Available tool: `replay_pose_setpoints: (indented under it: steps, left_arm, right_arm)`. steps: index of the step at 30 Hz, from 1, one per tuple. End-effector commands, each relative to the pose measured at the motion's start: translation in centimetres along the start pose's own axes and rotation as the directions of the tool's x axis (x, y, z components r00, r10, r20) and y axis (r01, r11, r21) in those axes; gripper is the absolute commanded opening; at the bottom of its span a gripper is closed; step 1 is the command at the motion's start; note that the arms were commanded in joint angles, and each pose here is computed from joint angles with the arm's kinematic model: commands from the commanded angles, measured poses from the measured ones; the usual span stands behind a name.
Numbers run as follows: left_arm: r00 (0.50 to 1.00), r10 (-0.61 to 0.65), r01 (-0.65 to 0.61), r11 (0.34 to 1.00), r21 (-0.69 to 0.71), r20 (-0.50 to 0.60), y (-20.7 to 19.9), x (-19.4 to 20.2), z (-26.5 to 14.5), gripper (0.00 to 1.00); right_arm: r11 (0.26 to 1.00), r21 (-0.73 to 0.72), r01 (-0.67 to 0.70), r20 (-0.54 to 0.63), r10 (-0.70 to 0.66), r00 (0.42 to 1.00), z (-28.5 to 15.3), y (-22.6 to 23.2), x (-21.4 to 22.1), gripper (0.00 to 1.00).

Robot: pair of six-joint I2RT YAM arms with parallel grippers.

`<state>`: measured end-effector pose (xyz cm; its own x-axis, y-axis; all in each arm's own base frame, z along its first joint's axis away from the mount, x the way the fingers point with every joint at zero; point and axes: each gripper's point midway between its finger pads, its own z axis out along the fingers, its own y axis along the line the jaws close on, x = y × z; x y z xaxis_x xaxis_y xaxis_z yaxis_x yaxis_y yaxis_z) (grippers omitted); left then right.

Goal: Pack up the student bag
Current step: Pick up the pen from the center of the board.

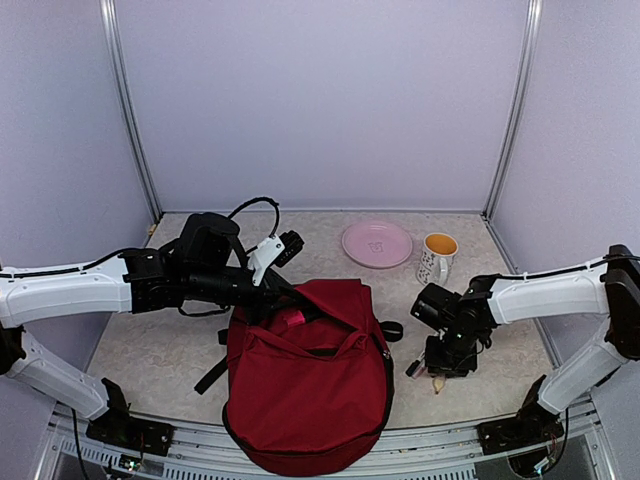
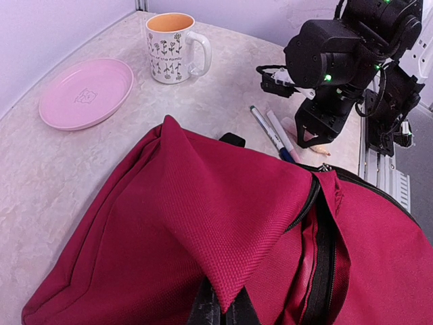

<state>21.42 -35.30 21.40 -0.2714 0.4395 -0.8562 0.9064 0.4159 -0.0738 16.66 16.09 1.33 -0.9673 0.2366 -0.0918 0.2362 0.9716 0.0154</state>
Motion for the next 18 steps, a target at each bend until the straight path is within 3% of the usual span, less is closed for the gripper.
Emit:
replay_pose_setpoints:
  steps: [1,4,11,18]
  left_arm:
    - [0.998,0.023,-0.026,0.999,0.033,0.062,-0.8,-2.2,-0.6,0.00]
    - [0.998,0.023,-0.025,0.999,0.030,0.061,-0.8,-2.2,-0.5,0.00]
    - [0.998,0.022,-0.024,0.999,0.033,0.061,-0.8,-2.2,-0.5,0.00]
    - [0.998,0.022,-0.024,0.999,0.026,0.063,-0.7,-2.3,-0.6,0.00]
  right_arm:
    - [0.994,0.113,0.006,0.008,-0.007,1.000,1.0,-2.8,0.0,0.28]
    - [0.994,0.106,-0.006,0.014,0.005,1.000,0.8,-2.8,0.0,0.10]
    - [0.994,0.096,-0.049,0.056,0.044,0.997,-0.3,-3.2,-0.5,0.06]
    - [0.989,0.106,-0.106,0.206,0.082,0.975,-4.6,-3.7,-3.2,0.04]
